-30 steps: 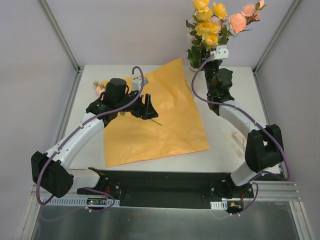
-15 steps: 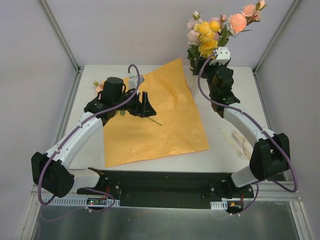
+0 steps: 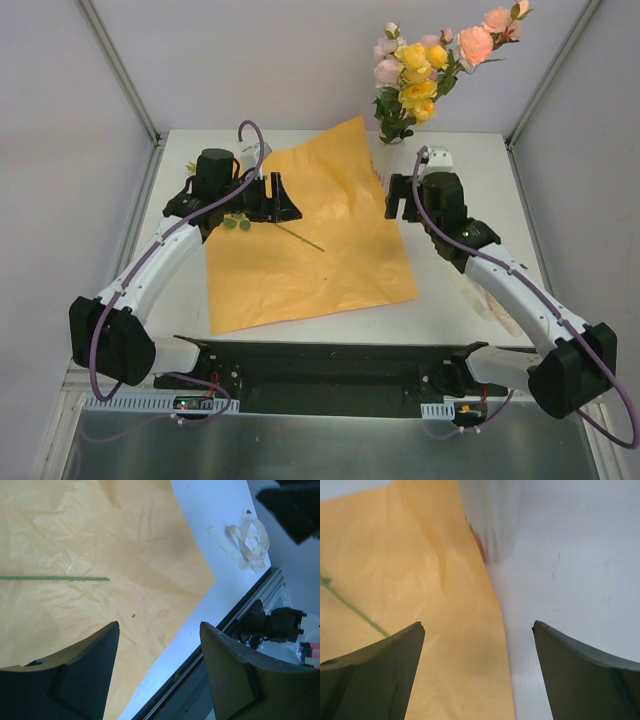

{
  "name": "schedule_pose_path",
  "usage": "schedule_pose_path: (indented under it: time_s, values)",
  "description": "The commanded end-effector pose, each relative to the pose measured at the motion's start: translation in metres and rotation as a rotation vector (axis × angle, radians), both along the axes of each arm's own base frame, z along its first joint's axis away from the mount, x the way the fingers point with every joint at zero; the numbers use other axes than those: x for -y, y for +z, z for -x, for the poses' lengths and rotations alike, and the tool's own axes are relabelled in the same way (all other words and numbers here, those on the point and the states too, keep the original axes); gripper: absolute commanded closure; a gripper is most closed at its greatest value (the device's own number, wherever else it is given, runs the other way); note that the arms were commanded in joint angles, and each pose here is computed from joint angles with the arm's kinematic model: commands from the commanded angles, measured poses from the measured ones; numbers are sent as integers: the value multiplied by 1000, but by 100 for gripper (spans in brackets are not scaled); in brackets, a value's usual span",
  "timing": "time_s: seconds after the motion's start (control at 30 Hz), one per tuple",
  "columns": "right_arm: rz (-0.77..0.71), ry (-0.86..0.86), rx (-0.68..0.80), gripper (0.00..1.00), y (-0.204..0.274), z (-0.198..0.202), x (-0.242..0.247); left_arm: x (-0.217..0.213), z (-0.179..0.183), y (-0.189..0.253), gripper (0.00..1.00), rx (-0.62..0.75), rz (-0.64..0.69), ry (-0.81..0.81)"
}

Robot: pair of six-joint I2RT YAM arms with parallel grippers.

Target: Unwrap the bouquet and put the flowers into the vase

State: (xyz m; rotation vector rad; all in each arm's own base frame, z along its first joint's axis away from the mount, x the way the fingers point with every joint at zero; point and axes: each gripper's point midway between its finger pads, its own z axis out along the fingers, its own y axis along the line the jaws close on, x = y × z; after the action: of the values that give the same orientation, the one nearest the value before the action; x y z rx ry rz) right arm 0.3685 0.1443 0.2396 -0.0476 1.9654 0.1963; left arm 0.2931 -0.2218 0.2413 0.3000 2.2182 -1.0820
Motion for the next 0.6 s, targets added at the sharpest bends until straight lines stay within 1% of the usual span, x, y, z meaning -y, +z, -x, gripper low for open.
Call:
schedule_pose_path:
  time_s: [0.0, 0.03, 0.07, 0.1, 0.13, 0.17, 0.2, 0.23, 0.3, 0.33, 0.47, 0.53, 0.57]
  values:
    - [4, 45, -181, 7, -40, 58, 1, -7, -18, -6, 35, -66, 41, 56]
    - [-12, 69, -220, 7, -51, 69, -4, -7, -22, -13, 36, -111, 53, 72]
    - [-66, 109, -267, 8, -60, 82, -14, -12, -27, -18, 36, -140, 58, 93]
    - [-67, 125, -334, 8, -84, 97, -14, -16, -31, -25, 36, -171, 63, 119]
    - [-83, 152, -368, 9, -94, 110, -22, -18, -37, -38, 36, -237, 68, 154]
    - [-122, 160, -385, 9, -99, 120, -28, -28, -44, -47, 36, -272, 65, 204]
    - [-126, 164, -419, 9, -119, 133, -29, -33, -47, -59, 36, -317, 61, 239]
    - [-133, 204, -424, 9, -123, 146, -40, -37, -51, -74, 37, -383, 64, 280]
    - [-171, 203, -396, 9, -123, 156, -44, -51, -58, -94, 38, -447, 51, 359]
    - [-159, 222, -405, 9, -131, 167, -47, -55, -61, -107, 38, -480, 37, 385]
    - [-149, 219, -338, 9, -115, 175, -41, -64, -69, -132, 37, -528, -5, 440]
    - [-127, 227, -330, 9, -110, 182, -35, -68, -73, -145, 37, -555, -14, 486]
    - [-138, 218, -293, 9, -100, 182, -30, -70, -75, -148, 37, -561, -11, 510]
